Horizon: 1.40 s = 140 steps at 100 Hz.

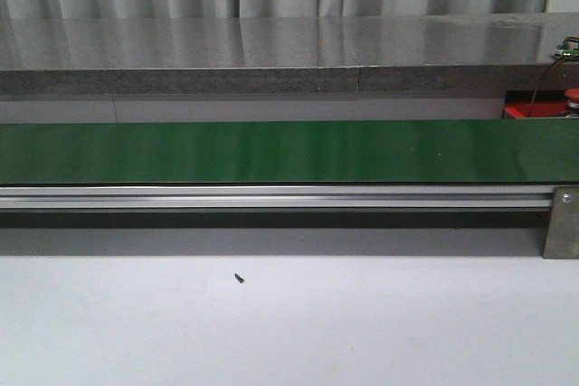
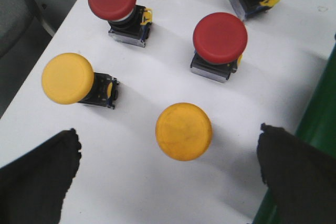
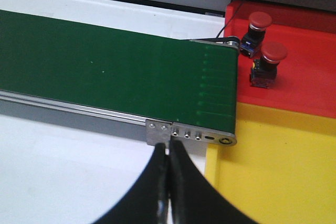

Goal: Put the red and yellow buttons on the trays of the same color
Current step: 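Grasp a yellow push button with the left gripper and carry it over belt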

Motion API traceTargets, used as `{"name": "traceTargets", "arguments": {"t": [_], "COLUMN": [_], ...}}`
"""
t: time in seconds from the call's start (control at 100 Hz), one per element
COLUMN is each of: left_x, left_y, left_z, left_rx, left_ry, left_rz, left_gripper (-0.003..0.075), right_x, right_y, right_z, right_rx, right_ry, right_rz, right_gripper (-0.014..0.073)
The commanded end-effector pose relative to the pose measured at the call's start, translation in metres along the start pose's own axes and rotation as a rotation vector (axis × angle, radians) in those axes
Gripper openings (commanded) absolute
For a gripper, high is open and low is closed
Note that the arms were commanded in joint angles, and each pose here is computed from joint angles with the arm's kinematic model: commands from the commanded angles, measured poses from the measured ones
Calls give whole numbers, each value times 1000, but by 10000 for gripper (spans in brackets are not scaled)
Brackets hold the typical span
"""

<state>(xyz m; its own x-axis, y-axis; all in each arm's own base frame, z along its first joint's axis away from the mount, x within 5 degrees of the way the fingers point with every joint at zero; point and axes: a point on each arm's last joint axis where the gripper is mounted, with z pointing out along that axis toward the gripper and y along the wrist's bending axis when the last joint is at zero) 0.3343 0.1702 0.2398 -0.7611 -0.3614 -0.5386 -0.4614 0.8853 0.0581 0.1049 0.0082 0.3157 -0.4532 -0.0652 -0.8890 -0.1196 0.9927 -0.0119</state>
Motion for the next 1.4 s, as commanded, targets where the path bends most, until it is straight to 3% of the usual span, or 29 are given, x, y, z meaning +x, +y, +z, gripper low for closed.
{"name": "traceTargets", "arguments": {"t": [0.0,0.45,0.84,0.94,1.39], "left_x": [-19,-26,-23,-23,-19], "left_y": [2,-8,-19,-19,-18], "left_z": [-11,38,44,44,44], "left_rx": [1,30,42,39,22], "left_ry": [-121,-69,-50,-46,-2], "left_rz": [-10,-24,10,14,35], "left_gripper": [652,652,648,604,270], "right_x": [-13,-13,-13,-13,-13], "right_y": [-1,-1,-1,-1,-1], "right_z": [-4,-4,-4,-4,-4], "right_rx": [15,15,15,15,15], "right_ry": [-88,-88,-88,-88,-88], "right_rz": [-2,-2,-2,-2,-2], "right_gripper": [-96,-96,-96,-96,-96]}}
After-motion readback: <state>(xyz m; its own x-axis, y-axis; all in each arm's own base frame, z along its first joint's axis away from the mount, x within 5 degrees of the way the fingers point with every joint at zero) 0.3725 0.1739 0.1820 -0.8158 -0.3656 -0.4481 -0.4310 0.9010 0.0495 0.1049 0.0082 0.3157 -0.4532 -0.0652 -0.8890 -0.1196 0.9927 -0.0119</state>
